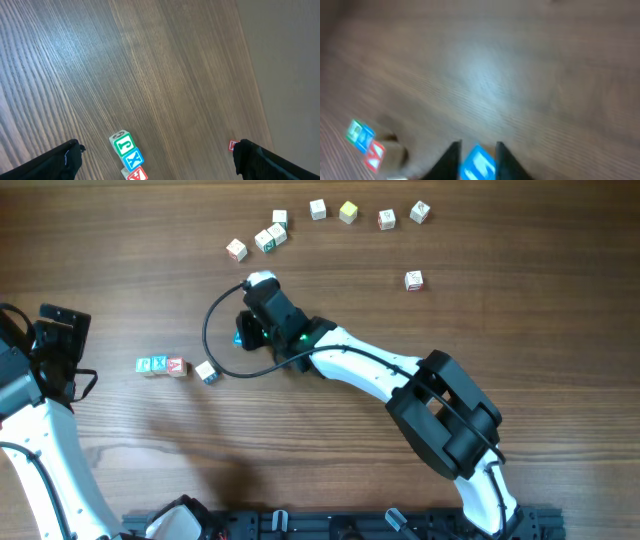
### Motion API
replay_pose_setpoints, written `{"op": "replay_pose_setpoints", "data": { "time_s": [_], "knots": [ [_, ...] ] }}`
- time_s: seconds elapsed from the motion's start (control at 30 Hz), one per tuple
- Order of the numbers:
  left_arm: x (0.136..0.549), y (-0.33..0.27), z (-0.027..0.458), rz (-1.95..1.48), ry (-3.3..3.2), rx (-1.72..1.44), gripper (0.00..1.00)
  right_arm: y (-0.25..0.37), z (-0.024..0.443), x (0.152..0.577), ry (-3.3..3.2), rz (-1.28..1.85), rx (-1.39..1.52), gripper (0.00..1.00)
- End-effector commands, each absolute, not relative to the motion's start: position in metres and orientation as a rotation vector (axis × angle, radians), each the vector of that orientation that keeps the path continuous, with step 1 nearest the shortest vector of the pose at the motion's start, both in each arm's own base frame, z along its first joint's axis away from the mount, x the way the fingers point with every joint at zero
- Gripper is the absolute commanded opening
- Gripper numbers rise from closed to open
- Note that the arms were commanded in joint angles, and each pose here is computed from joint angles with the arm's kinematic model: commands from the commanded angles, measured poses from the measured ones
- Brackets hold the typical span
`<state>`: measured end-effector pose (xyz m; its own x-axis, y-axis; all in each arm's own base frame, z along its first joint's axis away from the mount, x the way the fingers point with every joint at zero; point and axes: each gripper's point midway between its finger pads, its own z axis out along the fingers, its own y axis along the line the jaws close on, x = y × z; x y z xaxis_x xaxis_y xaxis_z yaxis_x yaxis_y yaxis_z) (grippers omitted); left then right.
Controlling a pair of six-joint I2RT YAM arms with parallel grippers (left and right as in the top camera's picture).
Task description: Form a horizontal line
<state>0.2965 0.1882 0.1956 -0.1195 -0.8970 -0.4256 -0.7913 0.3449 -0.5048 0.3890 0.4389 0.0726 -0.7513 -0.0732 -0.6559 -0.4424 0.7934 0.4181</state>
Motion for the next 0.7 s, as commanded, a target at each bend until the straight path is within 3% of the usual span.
{"op": "replay_pose_setpoints", "data": {
  "time_s": [0.0, 0.4, 0.67],
  "knots": [
    [0.299, 0.19, 0.203, -0.211, 1.912, -1.47, 1.0, 0.442, 0.068, 0.395, 2.295, 0.739, -0.417, 0.04],
    [0.299, 0.19, 0.203, -0.211, 1.912, -1.47, 1.0, 0.439, 0.038, 0.407, 2.296, 0.76, -0.46, 0.04],
    [0.299, 0.19, 0.203, -0.211, 1.912, -1.47, 1.0, 0.45, 0.036, 0.386, 2.342, 0.955, -0.567, 0.04]
  ]
}}
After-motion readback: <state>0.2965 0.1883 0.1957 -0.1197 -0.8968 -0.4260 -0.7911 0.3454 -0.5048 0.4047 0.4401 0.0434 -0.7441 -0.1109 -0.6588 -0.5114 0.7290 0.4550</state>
